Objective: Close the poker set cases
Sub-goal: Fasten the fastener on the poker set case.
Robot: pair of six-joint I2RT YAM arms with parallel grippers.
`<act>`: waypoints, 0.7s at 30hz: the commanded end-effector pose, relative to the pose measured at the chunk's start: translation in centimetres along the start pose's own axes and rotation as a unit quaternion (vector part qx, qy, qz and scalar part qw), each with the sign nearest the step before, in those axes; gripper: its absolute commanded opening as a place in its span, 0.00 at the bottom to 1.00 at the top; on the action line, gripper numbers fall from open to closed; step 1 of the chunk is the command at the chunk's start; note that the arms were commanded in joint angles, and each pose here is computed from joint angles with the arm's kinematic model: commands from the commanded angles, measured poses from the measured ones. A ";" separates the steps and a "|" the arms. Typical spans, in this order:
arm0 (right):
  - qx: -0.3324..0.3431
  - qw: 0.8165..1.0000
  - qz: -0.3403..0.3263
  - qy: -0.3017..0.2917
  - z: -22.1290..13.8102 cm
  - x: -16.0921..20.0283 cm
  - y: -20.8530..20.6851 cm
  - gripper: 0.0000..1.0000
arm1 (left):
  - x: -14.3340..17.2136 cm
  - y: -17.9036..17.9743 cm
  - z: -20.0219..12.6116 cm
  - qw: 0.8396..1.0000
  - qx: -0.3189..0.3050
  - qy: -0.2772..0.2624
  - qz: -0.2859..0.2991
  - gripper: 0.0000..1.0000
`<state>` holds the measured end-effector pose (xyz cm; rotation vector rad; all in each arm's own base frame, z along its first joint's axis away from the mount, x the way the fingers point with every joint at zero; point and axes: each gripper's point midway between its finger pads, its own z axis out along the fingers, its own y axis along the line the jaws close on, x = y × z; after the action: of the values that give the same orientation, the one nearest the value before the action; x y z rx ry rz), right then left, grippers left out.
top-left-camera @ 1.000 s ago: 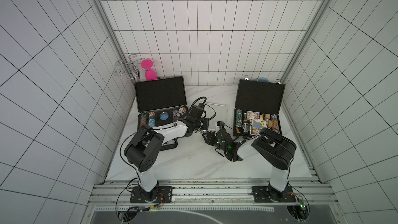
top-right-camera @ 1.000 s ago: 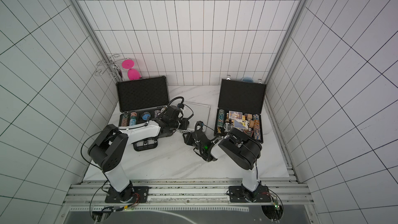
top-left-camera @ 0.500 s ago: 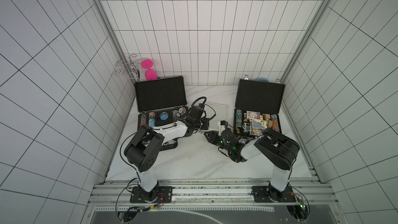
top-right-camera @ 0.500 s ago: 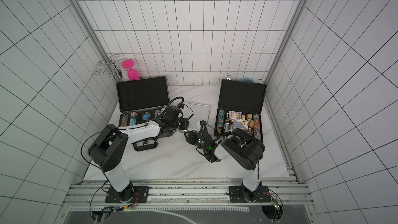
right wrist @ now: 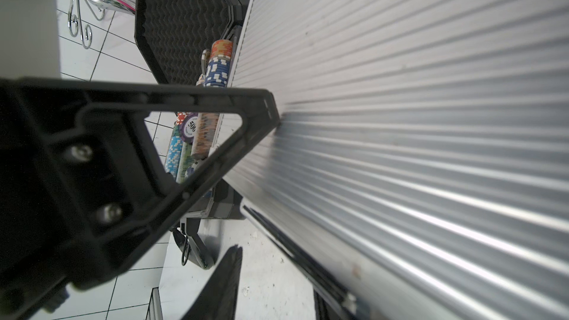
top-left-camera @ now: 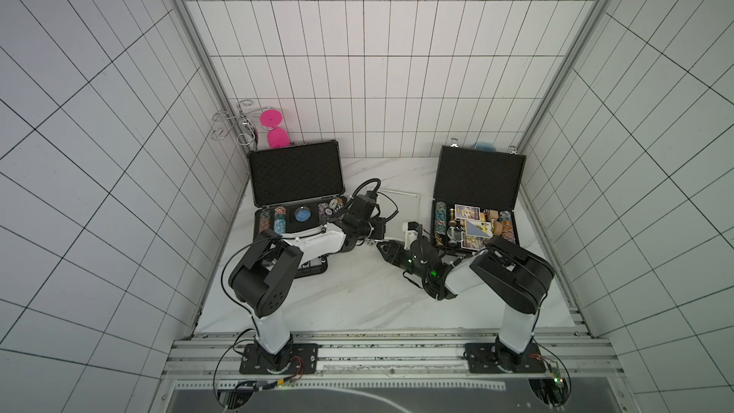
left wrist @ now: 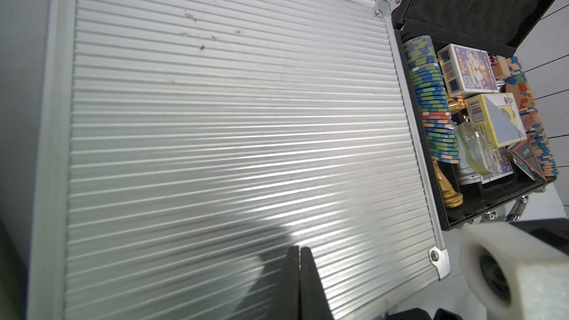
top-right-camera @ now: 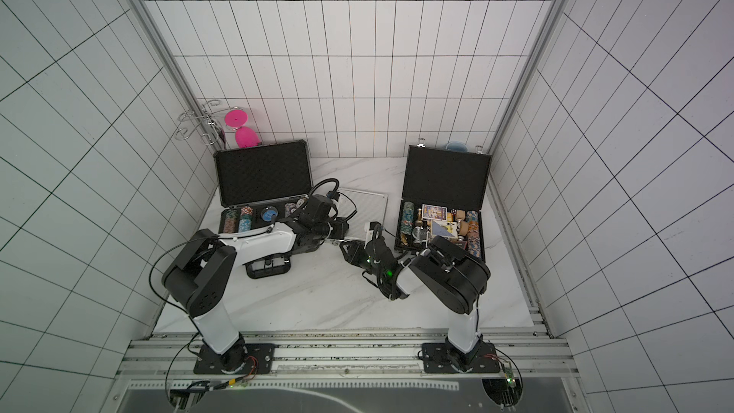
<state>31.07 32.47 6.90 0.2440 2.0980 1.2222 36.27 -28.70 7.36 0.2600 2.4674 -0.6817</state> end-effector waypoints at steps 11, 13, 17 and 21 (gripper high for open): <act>-0.004 0.997 0.020 -0.078 -0.9 -4.2 0.4 0.41 | 13.5 6.2 0.3 0.969 -0.104 0.219 -0.044 0.00; 0.001 0.996 0.026 -0.082 -1.0 -4.3 0.1 0.41 | 13.5 6.2 0.3 0.969 -0.104 0.219 -0.043 0.00; 0.002 0.995 0.035 -0.092 -1.3 -4.7 0.0 0.41 | 13.7 6.3 0.3 0.968 -0.105 0.221 -0.044 0.00; 0.001 0.995 0.036 -0.097 -1.3 -5.0 0.1 0.41 | 14.4 6.6 0.4 0.966 -0.109 0.228 -0.045 0.00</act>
<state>31.15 32.37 7.23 0.2914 2.0950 1.2449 36.25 -28.68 7.26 0.2554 2.4666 -0.6842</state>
